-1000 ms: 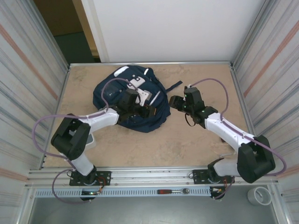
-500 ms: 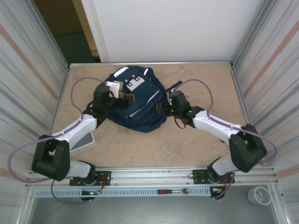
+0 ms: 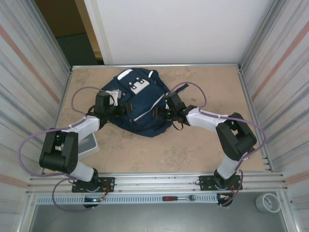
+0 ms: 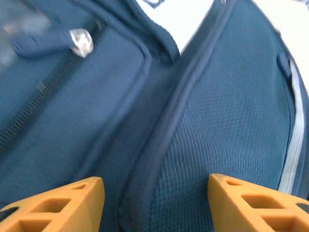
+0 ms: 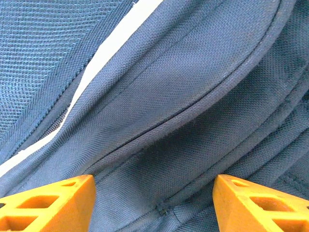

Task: Pack books, pencil case, and school supplies into a backpack

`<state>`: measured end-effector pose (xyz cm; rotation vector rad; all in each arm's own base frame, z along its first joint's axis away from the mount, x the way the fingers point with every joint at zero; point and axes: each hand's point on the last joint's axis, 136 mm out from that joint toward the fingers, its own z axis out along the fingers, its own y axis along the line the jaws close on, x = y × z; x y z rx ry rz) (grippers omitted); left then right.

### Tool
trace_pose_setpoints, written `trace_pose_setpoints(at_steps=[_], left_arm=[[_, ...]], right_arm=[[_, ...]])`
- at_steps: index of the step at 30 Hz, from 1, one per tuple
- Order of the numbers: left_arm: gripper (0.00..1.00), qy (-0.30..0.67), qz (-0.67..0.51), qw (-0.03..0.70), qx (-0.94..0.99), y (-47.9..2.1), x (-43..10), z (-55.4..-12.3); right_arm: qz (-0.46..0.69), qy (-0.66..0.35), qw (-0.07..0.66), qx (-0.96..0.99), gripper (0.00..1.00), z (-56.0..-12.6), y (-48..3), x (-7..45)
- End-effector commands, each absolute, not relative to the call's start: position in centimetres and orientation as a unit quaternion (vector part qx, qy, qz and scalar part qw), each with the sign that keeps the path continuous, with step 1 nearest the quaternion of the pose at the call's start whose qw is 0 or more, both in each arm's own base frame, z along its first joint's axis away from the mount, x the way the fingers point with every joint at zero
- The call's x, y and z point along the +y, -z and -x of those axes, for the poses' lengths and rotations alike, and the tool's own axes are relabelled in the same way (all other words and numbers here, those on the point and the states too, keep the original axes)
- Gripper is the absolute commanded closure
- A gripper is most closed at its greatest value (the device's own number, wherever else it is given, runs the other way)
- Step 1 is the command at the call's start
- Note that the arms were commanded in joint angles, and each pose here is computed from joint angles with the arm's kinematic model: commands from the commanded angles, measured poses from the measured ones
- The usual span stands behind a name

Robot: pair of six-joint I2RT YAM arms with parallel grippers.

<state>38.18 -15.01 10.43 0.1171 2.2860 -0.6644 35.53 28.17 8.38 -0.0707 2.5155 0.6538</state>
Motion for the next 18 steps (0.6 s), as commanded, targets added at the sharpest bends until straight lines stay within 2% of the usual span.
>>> trace_pose_setpoints(at_steps=[1,5,7,11,15,18], left_arm=[[0.48,0.285,-0.058,0.346,0.892,-9.3,-16.7,-36.9],[0.66,0.297,-0.061,0.327,0.895,-8.0,-17.2,-35.9],[0.70,0.306,-0.064,0.322,0.893,-7.8,-18.0,-35.3],[0.69,0.342,-0.086,0.312,0.882,-8.3,-21.2,-33.5],[0.62,0.357,-0.126,0.305,0.874,-9.3,-24.5,-31.4],[0.59,0.348,-0.142,0.297,0.878,-9.6,-24.9,-30.2]], right_arm=[[0.016,-0.225,0.268,0.937,0.36,-37.1,-7.5,26.7],[0.005,-0.217,0.268,0.938,0.36,-38.2,-7.1,25.2],[-0.004,-0.217,0.272,0.938,0.36,-38.8,-7.2,24.5],[-0.014,-0.206,0.286,0.936,0.36,-40.7,-7.9,23.4],[-0.009,-0.192,0.304,0.933,0.36,-42.3,-9.5,22.8],[-0.004,-0.168,0.326,0.930,0.36,-42.6,-11.4,21.7]])
